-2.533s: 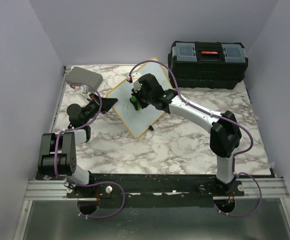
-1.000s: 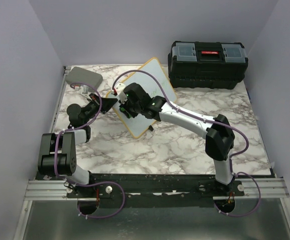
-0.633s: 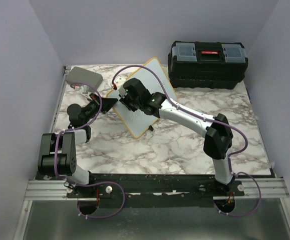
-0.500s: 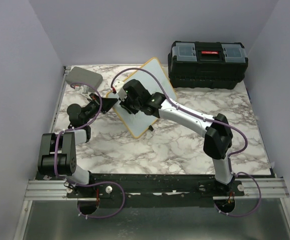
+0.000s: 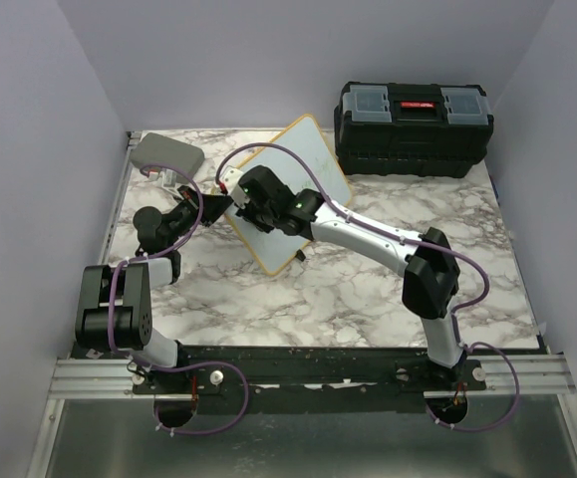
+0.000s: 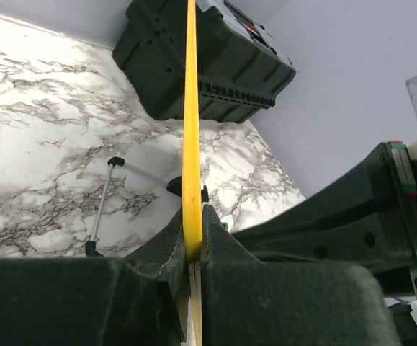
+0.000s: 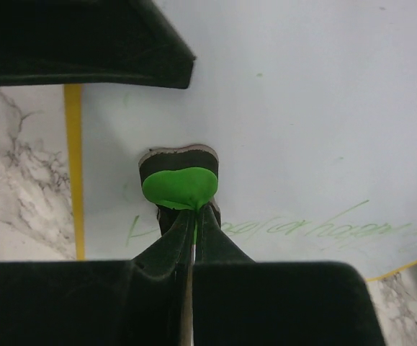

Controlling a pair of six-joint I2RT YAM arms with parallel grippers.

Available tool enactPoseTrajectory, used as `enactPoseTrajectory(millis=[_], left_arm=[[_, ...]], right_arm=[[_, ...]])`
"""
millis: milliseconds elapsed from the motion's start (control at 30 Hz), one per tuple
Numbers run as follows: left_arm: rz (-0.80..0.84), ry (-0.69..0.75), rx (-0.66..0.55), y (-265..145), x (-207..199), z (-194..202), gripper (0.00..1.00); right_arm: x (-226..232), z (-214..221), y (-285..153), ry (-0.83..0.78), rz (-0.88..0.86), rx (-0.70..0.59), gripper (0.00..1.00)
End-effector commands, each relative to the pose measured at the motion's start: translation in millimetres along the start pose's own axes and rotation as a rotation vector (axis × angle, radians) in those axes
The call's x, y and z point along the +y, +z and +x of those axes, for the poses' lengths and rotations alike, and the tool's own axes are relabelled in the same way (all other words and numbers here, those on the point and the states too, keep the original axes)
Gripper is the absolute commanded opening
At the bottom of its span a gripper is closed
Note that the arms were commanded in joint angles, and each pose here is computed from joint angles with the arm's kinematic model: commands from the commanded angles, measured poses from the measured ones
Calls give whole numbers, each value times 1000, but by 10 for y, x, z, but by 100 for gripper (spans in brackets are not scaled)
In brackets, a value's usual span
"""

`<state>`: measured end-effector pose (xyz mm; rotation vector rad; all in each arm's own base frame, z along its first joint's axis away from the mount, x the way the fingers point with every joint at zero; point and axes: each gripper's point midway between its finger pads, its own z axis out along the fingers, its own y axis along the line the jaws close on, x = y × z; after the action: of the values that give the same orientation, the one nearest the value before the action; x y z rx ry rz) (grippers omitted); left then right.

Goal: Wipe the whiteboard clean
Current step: Erase the whiteboard at the whiteboard stand.

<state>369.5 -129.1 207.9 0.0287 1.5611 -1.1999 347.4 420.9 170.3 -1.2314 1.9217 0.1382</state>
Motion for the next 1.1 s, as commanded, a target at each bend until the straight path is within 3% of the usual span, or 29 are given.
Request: enactPoseTrajectory(millis=[0, 100, 300, 467, 767, 1067], left_arm=[[73, 20, 66, 12, -169, 134, 0], [74, 19, 66, 9, -172, 137, 0], [73, 17, 64, 13, -168, 135, 0], [75, 17, 62, 13, -171, 134, 0], [77, 16, 63, 10, -176, 137, 0], [75, 20, 64, 7, -181, 133, 0]], right_arm=[[-312, -127, -13, 48, 168, -46, 1], [-195, -103, 37, 46, 110, -44, 1], [461, 86, 47, -76, -163, -14, 1], [733, 191, -17, -168, -229, -7, 1], [84, 122, 39, -118, 122, 22, 1], [-73, 67, 20, -101, 190, 18, 1]])
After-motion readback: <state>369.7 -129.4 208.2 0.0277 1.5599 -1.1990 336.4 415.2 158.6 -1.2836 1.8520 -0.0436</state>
